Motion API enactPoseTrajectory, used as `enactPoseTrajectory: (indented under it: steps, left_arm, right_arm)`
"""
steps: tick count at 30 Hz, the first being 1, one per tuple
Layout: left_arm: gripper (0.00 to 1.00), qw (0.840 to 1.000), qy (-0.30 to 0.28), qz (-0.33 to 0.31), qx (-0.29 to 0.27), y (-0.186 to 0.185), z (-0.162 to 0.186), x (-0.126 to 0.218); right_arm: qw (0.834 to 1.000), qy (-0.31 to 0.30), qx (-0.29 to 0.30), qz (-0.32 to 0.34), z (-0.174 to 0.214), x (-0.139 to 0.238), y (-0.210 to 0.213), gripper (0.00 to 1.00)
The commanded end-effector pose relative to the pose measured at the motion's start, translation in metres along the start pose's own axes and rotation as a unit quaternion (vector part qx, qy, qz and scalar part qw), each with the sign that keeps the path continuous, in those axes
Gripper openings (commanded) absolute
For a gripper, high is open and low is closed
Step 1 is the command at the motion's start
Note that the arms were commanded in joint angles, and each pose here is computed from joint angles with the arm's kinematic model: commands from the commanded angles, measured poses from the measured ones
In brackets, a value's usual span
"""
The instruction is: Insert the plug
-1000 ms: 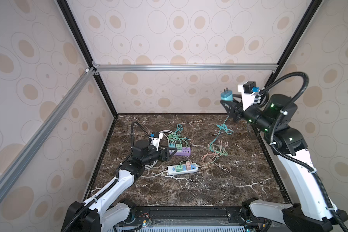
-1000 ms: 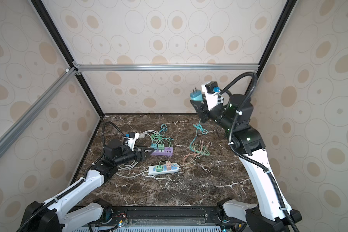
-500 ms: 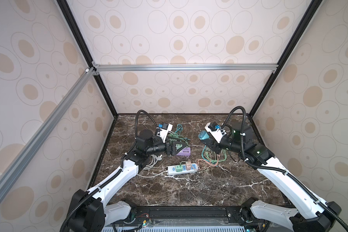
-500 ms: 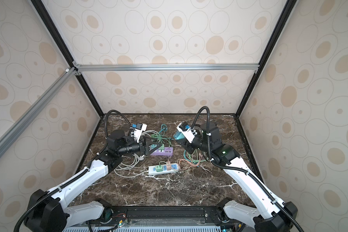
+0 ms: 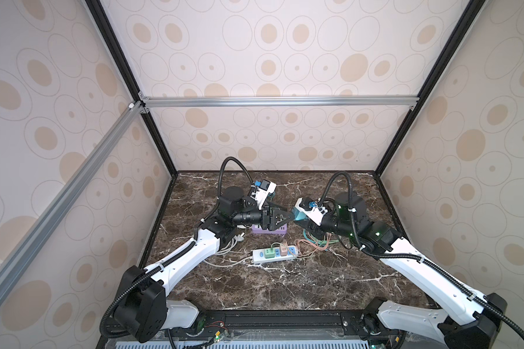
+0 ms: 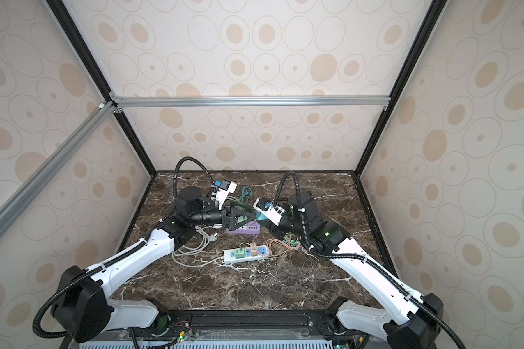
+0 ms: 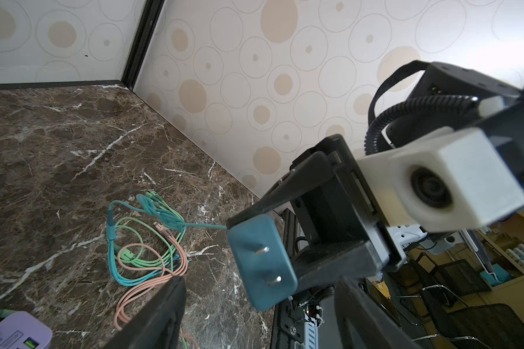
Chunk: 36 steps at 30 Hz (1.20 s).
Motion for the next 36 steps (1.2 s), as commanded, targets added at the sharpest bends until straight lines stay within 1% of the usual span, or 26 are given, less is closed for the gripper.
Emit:
enactPoseTrajectory:
  steps: [1,5,8,13,16,17,20,22,26,36]
  left_arm:
    - [0.76,1.000,0.012,0.016,-0.016,-0.012,-0.004,-0.003]
    - [0.74,1.000,0.014,0.015,-0.016,-0.014,-0.004,-0.004]
    - [0.69,1.000,0.020,0.012,-0.012,-0.012,-0.004,-0.006]
    - [0.57,0.999,0.029,0.011,-0.008,-0.010,-0.002,-0.009]
    - [0.45,0.999,0.032,0.009,-0.004,-0.007,-0.001,-0.011]
    - [0.43,0.999,0.033,0.009,-0.002,-0.007,-0.001,-0.011]
    - [0.42,0.999,0.035,0.009,-0.002,-0.007,-0.001,-0.012]
    - [0.39,0.999,0.039,0.011,-0.002,-0.007,0.000,-0.013]
    - [0.31,0.999,0.045,0.015,0.000,-0.007,0.002,-0.013]
    - [0.28,0.998,0.061,0.014,0.006,-0.005,0.008,-0.015]
  right_arm:
    - [1.000,0.011,0.025,-0.004,0.002,-0.004,0.004,0.30]
    - [0.999,0.013,0.032,-0.010,0.002,-0.007,0.009,0.30]
    - [0.999,0.010,0.038,-0.010,0.000,-0.007,0.010,0.30]
    - [0.999,0.016,0.050,-0.009,0.000,-0.008,0.012,0.30]
    - [0.997,0.027,0.065,-0.008,0.001,-0.009,0.013,0.30]
    - [0.997,0.030,0.069,-0.006,0.001,-0.009,0.013,0.30]
    - [0.996,0.038,0.080,-0.004,0.001,-0.010,0.013,0.30]
    - [0.996,0.040,0.085,-0.002,0.001,-0.011,0.013,0.30]
    - [0.994,0.048,0.097,0.016,-0.001,-0.011,0.010,0.30]
    - [0.986,0.067,0.143,0.045,-0.001,-0.016,0.009,0.31]
Point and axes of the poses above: each gripper's point midway between its finger pads, its own x axis back along the fingers, its own y axis along the line the jaws close on, z = x × y, the point moved 6 cm from there along x, back along the fingers, and after that the axes turned 12 degrees about x, right-handed, at the moved point
